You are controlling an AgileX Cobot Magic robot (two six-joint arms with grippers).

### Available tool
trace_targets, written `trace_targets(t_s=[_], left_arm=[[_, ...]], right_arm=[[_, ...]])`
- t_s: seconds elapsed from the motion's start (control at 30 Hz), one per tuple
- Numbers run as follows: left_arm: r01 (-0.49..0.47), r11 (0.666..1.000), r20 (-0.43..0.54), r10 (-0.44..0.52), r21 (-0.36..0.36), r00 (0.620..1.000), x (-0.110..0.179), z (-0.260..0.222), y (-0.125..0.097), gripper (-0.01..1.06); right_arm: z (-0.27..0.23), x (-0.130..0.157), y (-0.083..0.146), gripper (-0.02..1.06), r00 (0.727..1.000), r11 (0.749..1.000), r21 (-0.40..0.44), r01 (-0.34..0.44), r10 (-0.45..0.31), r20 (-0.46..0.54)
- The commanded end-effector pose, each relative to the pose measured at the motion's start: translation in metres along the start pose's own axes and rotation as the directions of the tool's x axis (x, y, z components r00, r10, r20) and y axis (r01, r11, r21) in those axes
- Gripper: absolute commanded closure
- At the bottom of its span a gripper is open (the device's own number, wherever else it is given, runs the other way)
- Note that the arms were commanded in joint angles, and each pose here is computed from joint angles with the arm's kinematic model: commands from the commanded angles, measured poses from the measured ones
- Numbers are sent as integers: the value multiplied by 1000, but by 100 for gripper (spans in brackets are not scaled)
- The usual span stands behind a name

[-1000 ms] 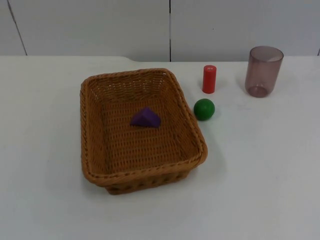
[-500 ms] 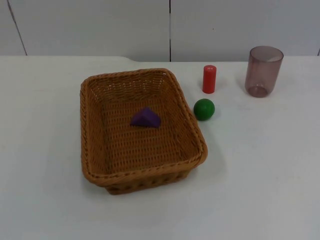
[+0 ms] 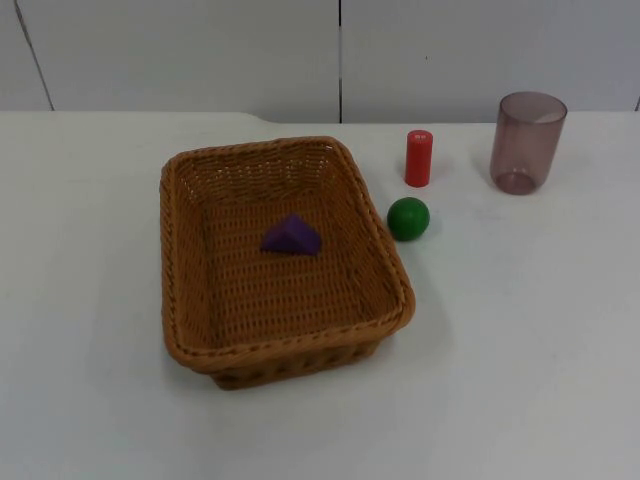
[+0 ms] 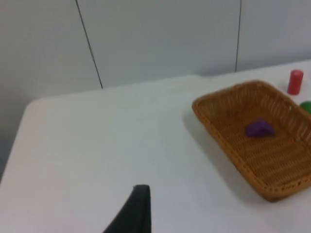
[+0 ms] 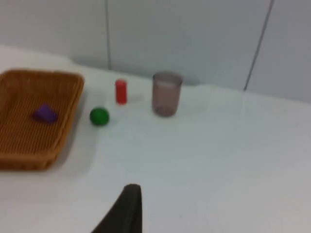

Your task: Pick up the basket with the left hand and place the triangular block into the basket with the right hand.

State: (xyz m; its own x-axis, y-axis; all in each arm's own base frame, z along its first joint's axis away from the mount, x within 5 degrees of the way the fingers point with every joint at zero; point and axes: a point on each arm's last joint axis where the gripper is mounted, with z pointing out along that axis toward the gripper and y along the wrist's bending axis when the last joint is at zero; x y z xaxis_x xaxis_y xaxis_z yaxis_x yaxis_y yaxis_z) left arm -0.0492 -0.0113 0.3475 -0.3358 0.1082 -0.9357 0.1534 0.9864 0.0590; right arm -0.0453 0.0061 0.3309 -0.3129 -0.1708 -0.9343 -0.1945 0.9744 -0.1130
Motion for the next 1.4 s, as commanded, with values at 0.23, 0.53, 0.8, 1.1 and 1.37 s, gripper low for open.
trace_targets(t_s=[0.23,0.53,0.8,1.1,1.37], left_arm=[[4,999,12,-4,-41,1000,8,15,5,3],[25,999,-77,-29,-45,997,25,37,7,3],[37,998,-172,-44,-48,984,53,70,9,3],[53,997,-168,-63,-61,984,52,70,10,3],[53,997,-168,-63,-61,984,52,70,10,3]], right_arm=[[32,20,-7,0,997,998,51,-35,38,-71],[51,36,-6,0,988,997,45,-69,74,-135],[51,36,-6,0,988,997,45,-69,74,-135],[51,36,-6,0,988,997,45,-69,74,-135],[51,36,-6,0,988,997,45,-69,74,-135]])
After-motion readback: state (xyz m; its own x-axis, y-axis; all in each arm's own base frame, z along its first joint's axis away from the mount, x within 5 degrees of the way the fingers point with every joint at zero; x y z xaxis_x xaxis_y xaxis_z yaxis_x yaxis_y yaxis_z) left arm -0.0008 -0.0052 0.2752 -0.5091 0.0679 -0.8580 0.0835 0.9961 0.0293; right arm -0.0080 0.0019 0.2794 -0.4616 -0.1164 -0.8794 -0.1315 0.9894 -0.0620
